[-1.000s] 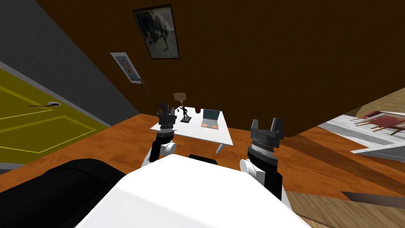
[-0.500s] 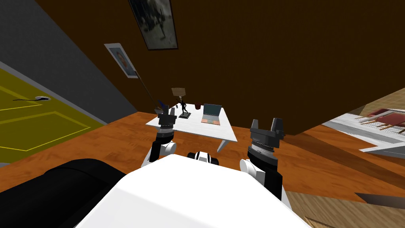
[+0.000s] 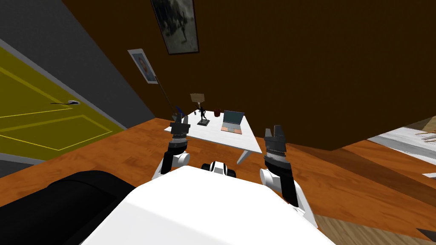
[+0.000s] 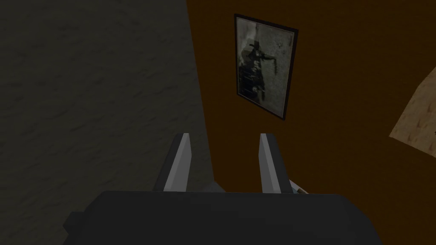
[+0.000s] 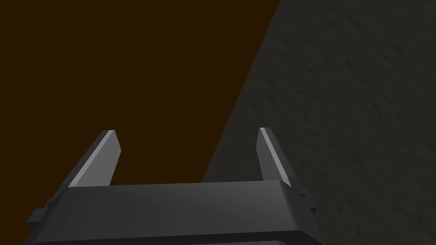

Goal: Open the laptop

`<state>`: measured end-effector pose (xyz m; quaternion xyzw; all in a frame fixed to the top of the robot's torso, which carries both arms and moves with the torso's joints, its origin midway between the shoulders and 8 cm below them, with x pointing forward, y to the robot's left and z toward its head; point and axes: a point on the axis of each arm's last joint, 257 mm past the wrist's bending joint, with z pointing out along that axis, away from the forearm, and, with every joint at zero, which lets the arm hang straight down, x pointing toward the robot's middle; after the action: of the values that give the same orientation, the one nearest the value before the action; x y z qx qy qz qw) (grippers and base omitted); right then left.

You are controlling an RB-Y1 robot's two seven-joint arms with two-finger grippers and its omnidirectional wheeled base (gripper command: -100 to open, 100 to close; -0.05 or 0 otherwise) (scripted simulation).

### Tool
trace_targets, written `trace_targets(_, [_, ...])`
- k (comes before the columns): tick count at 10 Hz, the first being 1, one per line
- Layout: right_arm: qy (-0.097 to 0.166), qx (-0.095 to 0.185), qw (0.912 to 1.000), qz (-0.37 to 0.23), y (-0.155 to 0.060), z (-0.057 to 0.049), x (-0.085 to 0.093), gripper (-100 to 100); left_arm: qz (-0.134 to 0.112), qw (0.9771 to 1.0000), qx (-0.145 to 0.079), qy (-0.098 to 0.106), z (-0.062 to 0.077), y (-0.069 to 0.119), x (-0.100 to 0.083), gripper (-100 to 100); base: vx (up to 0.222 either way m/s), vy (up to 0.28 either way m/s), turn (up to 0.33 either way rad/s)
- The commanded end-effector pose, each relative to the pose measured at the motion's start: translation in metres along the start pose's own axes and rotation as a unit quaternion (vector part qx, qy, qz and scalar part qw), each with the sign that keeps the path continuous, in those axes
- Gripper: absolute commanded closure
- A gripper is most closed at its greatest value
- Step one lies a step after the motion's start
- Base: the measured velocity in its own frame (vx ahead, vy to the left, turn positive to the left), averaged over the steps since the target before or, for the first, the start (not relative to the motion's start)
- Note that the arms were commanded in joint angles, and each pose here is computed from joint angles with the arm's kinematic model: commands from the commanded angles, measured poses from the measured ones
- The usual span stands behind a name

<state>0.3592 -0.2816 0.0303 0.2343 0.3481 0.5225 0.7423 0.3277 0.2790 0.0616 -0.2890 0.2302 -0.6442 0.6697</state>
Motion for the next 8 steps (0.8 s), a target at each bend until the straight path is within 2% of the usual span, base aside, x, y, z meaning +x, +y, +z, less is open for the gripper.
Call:
trace_targets(1, [0.025,0.02,0.9977,-0.06,-0.021,0.002,0.007,-100,0.0,1.0,0.0,0.0,0.0,0.0,0.0,0,-0.027,0.072,0.036])
trace_targets(3, [0.051,0.049,0.9882,-0.136,-0.054,0.005,0.01,-100,0.0,1.0,0.0,0.0,0.0,0.0,0.0,0,-0.027,0.073,0.169])
trace_targets(4, [0.054,0.048,0.9871,-0.143,-0.054,0.005,0.012,-100,0.0,1.0,0.0,0.0,0.0,0.0,0.0,0,-0.017,0.064,0.062])
trace_targets(6, [0.076,0.076,0.9692,-0.222,-0.088,0.009,0.008,-100,0.0,1.0,0.0,0.0,0.0,0.0,0.0,0,-0.013,0.081,0.184])
trace_targets(7, [0.082,0.079,0.9657,-0.233,-0.093,0.007,0.01,-100,0.0,1.0,0.0,0.0,0.0,0.0,0.0,0,-0.014,0.071,0.084])
trace_targets(8, [0.092,0.094,0.9522,-0.276,-0.112,0.009,0.006,-100,0.0,1.0,0.0,0.0,0.0,0.0,0.0,0,-0.013,0.07,0.16])
